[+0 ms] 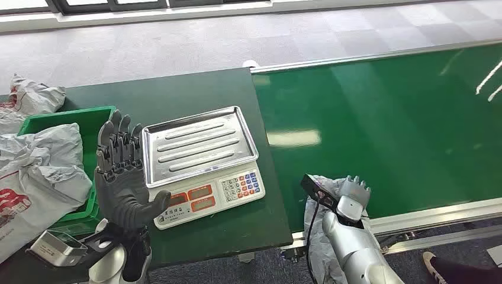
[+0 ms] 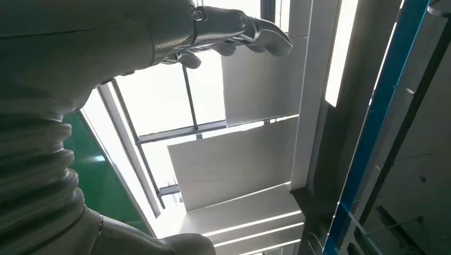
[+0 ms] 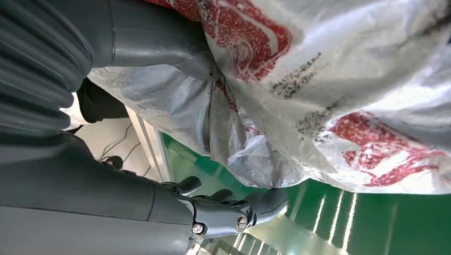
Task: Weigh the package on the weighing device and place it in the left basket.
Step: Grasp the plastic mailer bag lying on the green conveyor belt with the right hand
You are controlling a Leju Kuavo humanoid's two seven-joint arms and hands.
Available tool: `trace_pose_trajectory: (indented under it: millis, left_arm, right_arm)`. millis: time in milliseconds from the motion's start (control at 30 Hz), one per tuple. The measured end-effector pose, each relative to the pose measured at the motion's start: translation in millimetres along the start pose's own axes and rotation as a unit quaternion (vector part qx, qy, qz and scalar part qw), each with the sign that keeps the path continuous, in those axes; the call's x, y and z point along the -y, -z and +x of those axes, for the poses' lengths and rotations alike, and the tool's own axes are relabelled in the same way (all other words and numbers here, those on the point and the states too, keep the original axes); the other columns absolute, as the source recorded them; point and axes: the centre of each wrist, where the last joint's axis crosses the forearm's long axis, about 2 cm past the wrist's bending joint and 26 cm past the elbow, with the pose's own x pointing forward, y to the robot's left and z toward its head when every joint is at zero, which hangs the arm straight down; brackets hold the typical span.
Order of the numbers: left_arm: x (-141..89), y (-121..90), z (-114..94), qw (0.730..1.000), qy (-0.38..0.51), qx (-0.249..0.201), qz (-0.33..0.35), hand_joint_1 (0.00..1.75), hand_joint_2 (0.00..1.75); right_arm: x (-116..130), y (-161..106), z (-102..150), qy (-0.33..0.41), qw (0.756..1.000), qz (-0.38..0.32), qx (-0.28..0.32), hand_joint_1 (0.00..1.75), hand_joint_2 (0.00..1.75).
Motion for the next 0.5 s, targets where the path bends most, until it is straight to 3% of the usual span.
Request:
trace_pose_trajectory:
  millis: [33,67,167,200,500]
  left_arm:
    - [0.0,0.0,0.0,1.0,0.0,0.0,0.0,0.0,1.75]
    - [0.0,0.0,0.0,1.0,0.0,0.0,0.0,0.0,1.75]
    - [0.0,-0.1,-0.1,1.0,-0.001,0.0,-0.001,0.0,1.75]
    - [0.1,-0.1,-0.1,1.0,-0.001,0.0,-0.002,0.0,1.75]
    - [-1.4,-0.6,0.1,1.0,0.002,0.001,-0.003,0.0,1.75]
  right_arm:
    - [-0.1,0.0,0.2,0.0,1.0,0.001,0.0,0.0,1.75]
    - [-0.3,0.0,0.4,-0.001,1.0,0.002,0.0,0.19,1.75]
    - [-0.6,0.2,1.7,-0.002,1.0,0.006,0.002,1.5,1.75]
    - [-0.7,0.2,2.2,-0.002,1.0,0.008,0.003,1.75,1.75]
    - [-0.9,0.6,3.5,0.001,0.999,0.003,0.049,1.75,1.75]
